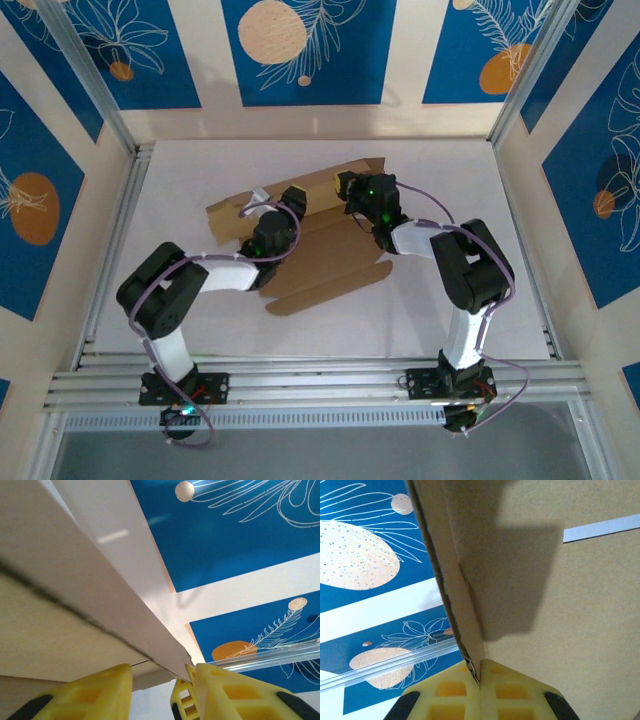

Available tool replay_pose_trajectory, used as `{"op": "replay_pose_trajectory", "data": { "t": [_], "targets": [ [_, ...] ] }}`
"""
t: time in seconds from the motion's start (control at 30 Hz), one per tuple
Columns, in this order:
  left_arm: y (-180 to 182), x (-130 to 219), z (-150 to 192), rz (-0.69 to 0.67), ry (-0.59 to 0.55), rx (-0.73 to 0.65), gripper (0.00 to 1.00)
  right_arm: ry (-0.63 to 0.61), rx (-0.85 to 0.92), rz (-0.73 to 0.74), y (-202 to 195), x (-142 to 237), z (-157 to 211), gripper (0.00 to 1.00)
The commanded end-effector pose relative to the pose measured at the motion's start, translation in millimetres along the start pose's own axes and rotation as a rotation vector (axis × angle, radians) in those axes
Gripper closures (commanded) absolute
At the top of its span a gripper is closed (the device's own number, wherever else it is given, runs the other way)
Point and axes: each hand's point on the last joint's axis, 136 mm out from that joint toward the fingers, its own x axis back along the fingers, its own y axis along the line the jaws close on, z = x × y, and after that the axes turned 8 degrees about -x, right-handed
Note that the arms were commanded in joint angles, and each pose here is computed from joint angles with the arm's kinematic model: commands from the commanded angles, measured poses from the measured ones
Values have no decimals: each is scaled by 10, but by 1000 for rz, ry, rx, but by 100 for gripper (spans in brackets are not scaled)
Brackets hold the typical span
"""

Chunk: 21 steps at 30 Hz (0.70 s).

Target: Fold the paper box

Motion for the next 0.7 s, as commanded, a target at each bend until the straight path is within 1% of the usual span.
{"op": "replay_pose_trajectory", "data": {
  "t": [0.0,0.17,0.27,0.3,0.33,0.43,0.47,0.57,0.67],
  "targets": [
    [-12,-11,-194,45,-83,53,69,6,-30,39,-193,-1,-81,100],
    [76,-58,-276,62,-93,81,83,0,-24,65,-247,37,-70,100],
    [83,-64,-275,68,-90,75,88,19,-15,77,-241,34,-28,94],
    [99,-64,-287,68,-94,80,89,24,-13,86,-248,36,-7,88],
    [116,-64,-286,68,-95,84,90,32,-5,90,-248,35,13,78],
    [138,-82,-309,79,-92,97,94,43,9,104,-256,62,44,59],
    [144,-92,-322,80,-91,97,96,45,13,108,-265,76,48,56],
    [163,-111,-370,79,-86,100,98,51,22,118,-276,135,53,51],
    [190,-133,-413,70,-57,107,100,103,42,167,-275,205,84,43]
  ]
}}
